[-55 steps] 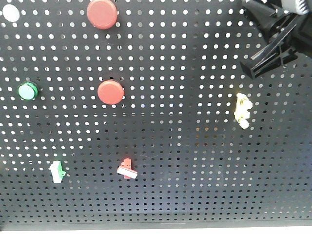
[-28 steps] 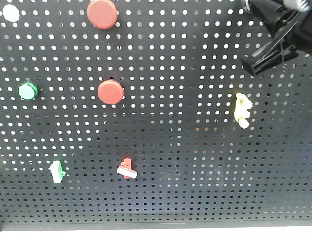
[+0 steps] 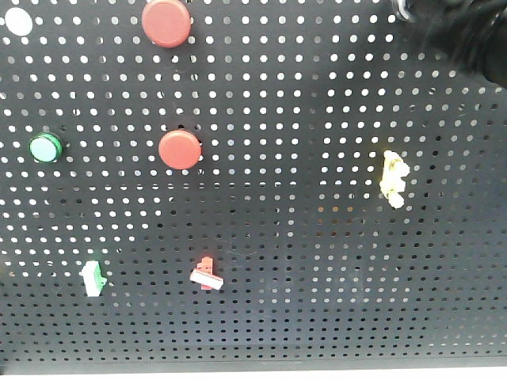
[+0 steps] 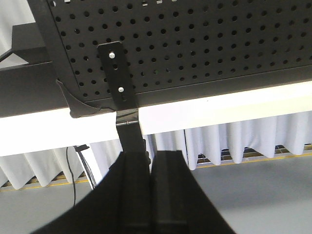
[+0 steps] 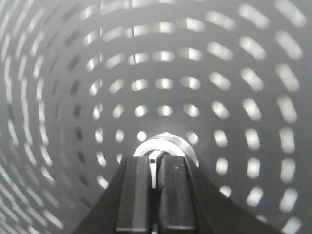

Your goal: Rotate knob clockwise with right arm

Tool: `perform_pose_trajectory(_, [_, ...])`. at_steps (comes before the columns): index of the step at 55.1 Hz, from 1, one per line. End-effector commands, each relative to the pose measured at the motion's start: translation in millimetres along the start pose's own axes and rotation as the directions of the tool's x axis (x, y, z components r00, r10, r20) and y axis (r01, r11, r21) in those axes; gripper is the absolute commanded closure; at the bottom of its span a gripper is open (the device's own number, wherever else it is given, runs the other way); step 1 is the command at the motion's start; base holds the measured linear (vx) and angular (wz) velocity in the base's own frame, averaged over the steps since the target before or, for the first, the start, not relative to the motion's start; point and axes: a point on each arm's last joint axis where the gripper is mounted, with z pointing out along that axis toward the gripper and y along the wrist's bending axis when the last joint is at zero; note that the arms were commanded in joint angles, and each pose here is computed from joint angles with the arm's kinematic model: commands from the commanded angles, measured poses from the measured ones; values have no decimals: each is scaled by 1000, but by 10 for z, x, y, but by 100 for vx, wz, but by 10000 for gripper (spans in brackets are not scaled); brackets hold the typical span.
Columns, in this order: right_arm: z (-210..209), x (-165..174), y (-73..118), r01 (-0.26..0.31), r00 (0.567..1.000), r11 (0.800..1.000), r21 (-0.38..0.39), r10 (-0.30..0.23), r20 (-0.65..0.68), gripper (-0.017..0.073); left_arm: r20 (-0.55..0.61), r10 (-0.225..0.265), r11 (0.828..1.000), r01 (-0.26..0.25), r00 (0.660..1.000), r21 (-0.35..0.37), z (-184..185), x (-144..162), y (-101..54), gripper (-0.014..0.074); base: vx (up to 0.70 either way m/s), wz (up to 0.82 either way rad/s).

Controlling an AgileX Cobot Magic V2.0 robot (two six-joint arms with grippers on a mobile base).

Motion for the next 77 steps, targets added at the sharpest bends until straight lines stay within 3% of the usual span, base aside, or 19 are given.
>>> perform_pose_trajectory(1, [-8,-194,3,-216,966,976,-27,218,142,568,68,-8,1000,8,998,5,10,8,-14,601,0,0])
perform_pose_trajectory(6, [-20,-229,-27,-415,893,909,-39,415,176,568,68,-8,1000,8,998,5,10,8,-14,601,0,0])
perform_pose_trajectory(10, [-30,-238,-47,-520,835,853,-41,518,184,568,68,-8,1000,8,998,5,10,8,-14,601,0,0])
perform_pose_trajectory(14, [-37,-241,-61,-584,792,811,-40,580,188,567,68,-8,1000,8,998,5,10,8,-14,601,0,0])
perform_pose_trajectory(17, [-41,-245,-63,-594,784,803,-41,590,190,566,68,-8,1000,8,998,5,10,8,-14,601,0,0])
perform_pose_trajectory(32, [-79,-286,-47,-553,812,832,-47,551,193,540,68,-8,1000,8,998,5,10,8,-14,601,0,0])
perform_pose_trajectory(43, [-197,-312,16,-550,829,834,-43,552,95,468,68,-8,1000,8,998,5,10,8,-14,601,0,0])
perform_pose_trajectory(45, [-238,-319,32,-538,839,842,-42,540,71,452,68,-8,1000,8,998,5,10,8,-14,601,0,0])
perform_pose_trajectory(52, [-436,-357,48,-417,905,908,-41,419,71,421,68,-8,1000,8,998,5,10,8,-14,601,0,0])
perform_pose_trajectory(56, [-605,-362,42,-372,922,927,-41,375,96,421,68,-8,1000,8,998,5,10,8,-14,601,0,0])
perform_pose_trajectory(77, [-1354,-140,20,-350,933,936,-39,352,77,421,68,-8,1000,8,998,5,10,8,-14,601,0,0])
